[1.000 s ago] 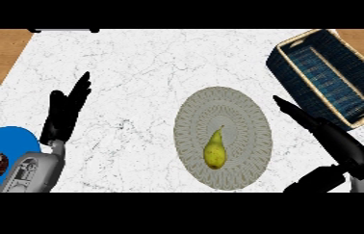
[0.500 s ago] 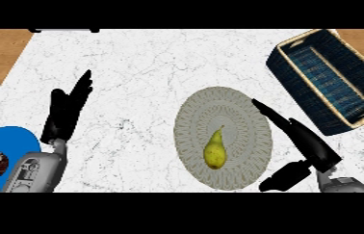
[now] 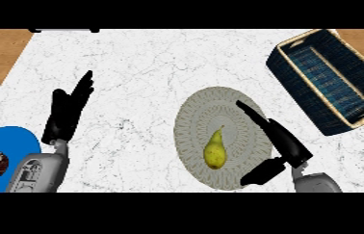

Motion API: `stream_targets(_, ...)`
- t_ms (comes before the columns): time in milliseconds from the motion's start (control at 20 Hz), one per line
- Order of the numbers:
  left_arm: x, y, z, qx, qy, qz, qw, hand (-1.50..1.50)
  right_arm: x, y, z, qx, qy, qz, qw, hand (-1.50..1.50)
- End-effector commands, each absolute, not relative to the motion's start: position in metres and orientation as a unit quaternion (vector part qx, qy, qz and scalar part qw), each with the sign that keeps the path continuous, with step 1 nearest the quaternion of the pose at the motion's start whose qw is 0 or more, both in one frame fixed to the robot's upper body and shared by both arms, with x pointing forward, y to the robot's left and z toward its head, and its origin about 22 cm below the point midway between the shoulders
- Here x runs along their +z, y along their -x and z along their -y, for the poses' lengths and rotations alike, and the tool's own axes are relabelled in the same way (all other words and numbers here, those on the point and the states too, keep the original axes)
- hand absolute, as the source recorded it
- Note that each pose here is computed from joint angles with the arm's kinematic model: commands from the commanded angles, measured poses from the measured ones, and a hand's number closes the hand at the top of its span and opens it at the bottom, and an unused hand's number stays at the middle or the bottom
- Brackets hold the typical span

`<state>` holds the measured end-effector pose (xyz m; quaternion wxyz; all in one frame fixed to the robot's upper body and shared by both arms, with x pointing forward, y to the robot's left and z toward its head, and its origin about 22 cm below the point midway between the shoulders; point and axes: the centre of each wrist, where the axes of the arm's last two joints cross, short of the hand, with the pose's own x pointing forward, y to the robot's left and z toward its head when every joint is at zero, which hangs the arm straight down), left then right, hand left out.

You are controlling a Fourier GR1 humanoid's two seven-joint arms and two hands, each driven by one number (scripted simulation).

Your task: Pick the pear from the placemat and place it in the basket

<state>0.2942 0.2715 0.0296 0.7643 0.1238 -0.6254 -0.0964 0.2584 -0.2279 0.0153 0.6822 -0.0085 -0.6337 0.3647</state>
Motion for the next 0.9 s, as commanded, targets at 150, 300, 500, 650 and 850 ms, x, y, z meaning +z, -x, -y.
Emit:
stream_targets(150,0.017,-0.291,-0.266,-0.098,-0.129,0.626,0.763,0.00,0.009,-0.257,0.201,0.365,0.003,0.633,0.683,-1.50)
stream_targets(300,0.025,-0.300,-0.285,-0.092,-0.116,0.625,0.766,0.00,0.008,-0.259,0.199,0.369,0.010,0.632,0.681,-1.50)
stream_targets(500,0.045,-0.309,-0.274,-0.098,-0.122,0.626,0.764,0.00,0.001,-0.267,0.201,0.366,-0.003,0.621,0.693,-1.50)
stream_targets(650,0.017,-0.282,-0.280,-0.096,-0.128,0.623,0.766,0.00,0.010,-0.267,0.194,0.370,-0.002,0.608,0.702,-1.50)
stream_targets(850,0.036,-0.287,-0.283,-0.102,-0.127,0.620,0.768,0.00,0.005,-0.282,0.166,0.383,-0.017,0.600,0.702,-1.50)
